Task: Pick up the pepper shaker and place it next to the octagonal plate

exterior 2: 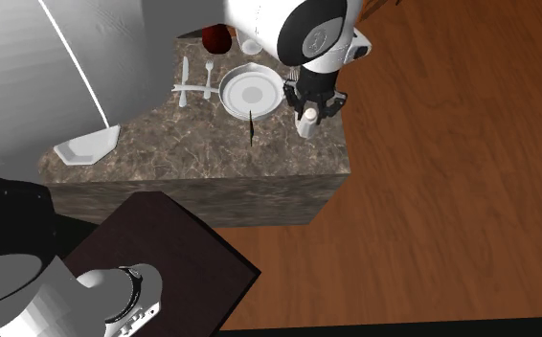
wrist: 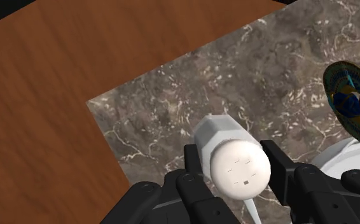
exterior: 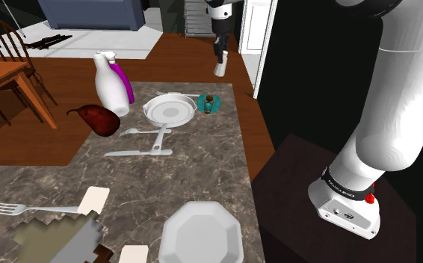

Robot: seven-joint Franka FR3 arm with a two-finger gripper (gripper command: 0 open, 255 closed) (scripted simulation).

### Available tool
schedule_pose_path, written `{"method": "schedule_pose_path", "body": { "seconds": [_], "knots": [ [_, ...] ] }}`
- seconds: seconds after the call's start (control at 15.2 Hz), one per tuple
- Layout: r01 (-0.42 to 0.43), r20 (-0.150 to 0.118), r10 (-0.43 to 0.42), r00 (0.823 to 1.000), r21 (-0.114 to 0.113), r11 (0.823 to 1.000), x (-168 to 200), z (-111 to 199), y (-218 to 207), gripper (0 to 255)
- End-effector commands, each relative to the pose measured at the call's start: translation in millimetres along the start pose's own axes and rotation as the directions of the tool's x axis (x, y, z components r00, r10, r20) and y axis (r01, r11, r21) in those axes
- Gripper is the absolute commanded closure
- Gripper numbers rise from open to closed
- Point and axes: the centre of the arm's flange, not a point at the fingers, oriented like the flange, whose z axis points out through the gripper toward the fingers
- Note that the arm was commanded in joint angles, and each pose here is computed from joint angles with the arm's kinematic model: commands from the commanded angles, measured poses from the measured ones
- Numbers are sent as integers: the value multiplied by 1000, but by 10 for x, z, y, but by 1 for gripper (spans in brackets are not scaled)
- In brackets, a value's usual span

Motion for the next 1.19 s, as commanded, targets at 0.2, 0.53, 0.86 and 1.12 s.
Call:
{"method": "schedule_pose_path", "body": {
  "seconds": [0.2,0.53,0.86,1.12],
  "knots": [
    [0,0,0,1000,0,1000,-27,-265,20,255],
    [0,0,0,1000,0,1000,-49,-528,30,255],
    [0,0,0,1000,0,1000,-133,-600,-355,255],
    [0,0,0,1000,0,1000,-240,-615,-872,255]
  ]
}}
